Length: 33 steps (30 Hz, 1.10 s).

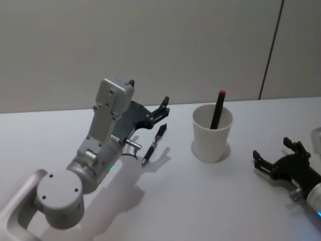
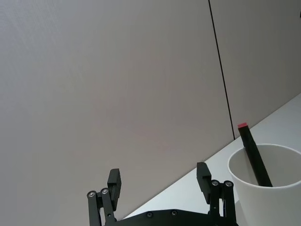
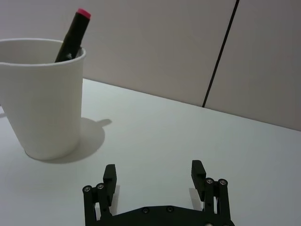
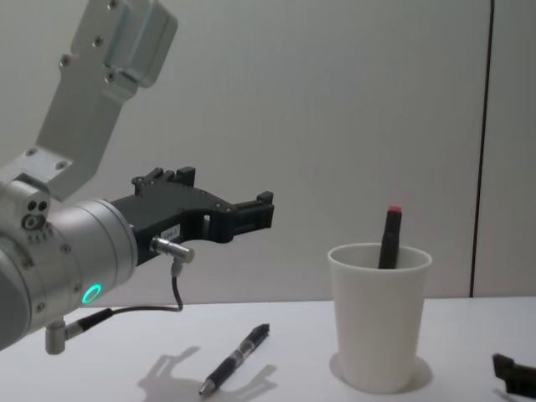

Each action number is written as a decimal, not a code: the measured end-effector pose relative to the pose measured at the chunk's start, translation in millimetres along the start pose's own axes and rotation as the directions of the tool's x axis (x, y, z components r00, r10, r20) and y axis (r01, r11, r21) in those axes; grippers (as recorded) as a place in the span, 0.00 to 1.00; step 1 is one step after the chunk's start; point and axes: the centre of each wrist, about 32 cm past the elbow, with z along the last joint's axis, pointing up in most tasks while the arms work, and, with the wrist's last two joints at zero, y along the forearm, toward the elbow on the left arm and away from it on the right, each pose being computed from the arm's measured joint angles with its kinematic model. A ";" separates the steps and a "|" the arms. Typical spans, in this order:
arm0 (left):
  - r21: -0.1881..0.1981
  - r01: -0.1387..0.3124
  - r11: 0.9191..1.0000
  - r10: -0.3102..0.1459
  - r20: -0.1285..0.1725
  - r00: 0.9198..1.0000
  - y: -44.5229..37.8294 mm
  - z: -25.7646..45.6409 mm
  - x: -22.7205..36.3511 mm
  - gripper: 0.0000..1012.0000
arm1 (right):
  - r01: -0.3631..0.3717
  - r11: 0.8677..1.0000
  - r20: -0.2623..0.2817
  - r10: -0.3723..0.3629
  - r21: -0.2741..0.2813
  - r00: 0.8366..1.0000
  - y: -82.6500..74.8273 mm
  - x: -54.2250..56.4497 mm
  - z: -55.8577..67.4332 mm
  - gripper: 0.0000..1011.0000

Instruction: Place the pen into the pen holder.

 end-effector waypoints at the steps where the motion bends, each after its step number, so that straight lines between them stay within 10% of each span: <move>1: 0.000 0.000 1.000 0.000 0.000 1.000 0.0 0.0 0.0 0.99 | 0.004 1.000 0.008 -0.004 -0.009 1.000 -0.8 0.4 -2.5 0.99; 16: 0.000 0.000 1.000 0.000 0.000 1.000 0.0 0.0 0.0 0.99 | 0.011 1.000 0.029 -0.011 0.005 0.999 -10.3 0.9 -7.8 0.99; 33: 0.000 0.000 1.000 0.000 0.000 1.000 0.0 0.0 0.0 0.99 | 0.006 0.972 -0.018 -0.002 0.235 1.000 -21.1 6.4 25.2 0.99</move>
